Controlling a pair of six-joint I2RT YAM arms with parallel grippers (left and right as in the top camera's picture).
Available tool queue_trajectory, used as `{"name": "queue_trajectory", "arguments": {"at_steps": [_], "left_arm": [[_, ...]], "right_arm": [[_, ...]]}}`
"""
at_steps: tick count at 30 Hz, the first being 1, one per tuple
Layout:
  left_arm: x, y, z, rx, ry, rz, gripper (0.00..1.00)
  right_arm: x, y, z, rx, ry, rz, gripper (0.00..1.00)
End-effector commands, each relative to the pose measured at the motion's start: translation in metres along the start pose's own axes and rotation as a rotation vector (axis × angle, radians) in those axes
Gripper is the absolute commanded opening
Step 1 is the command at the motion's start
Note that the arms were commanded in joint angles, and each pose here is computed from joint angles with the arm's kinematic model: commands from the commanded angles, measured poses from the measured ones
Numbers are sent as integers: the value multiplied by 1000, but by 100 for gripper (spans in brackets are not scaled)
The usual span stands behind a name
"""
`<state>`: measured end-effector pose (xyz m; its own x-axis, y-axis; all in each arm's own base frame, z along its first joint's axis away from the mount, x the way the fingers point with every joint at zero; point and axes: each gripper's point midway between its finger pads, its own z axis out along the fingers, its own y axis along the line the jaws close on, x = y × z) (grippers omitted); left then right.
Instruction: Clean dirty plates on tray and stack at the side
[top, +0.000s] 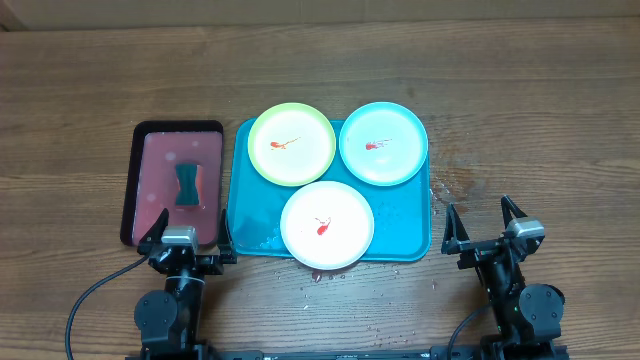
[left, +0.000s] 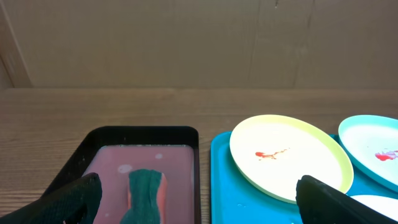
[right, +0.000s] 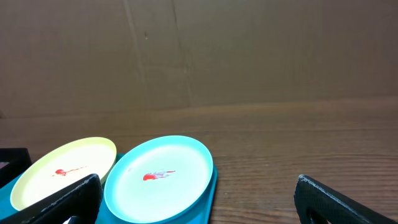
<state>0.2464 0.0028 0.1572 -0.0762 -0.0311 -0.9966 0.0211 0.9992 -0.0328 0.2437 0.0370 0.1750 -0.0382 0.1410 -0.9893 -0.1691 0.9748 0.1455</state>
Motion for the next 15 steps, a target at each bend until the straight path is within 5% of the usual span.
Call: {"name": "queue_trajectory", "arguments": {"at_steps": [1, 9, 15], "left_arm": [[0, 1, 0, -9, -3, -15, 100], [-28, 2, -12, -25, 18, -112, 100], [-51, 3, -20, -55, 167, -125, 100]], "right_arm": [[-19, 2, -3, -2, -30, 9, 100], [-40, 6, 2, 15, 109, 47, 100], [-58, 16, 24, -13, 286, 69, 100]]}}
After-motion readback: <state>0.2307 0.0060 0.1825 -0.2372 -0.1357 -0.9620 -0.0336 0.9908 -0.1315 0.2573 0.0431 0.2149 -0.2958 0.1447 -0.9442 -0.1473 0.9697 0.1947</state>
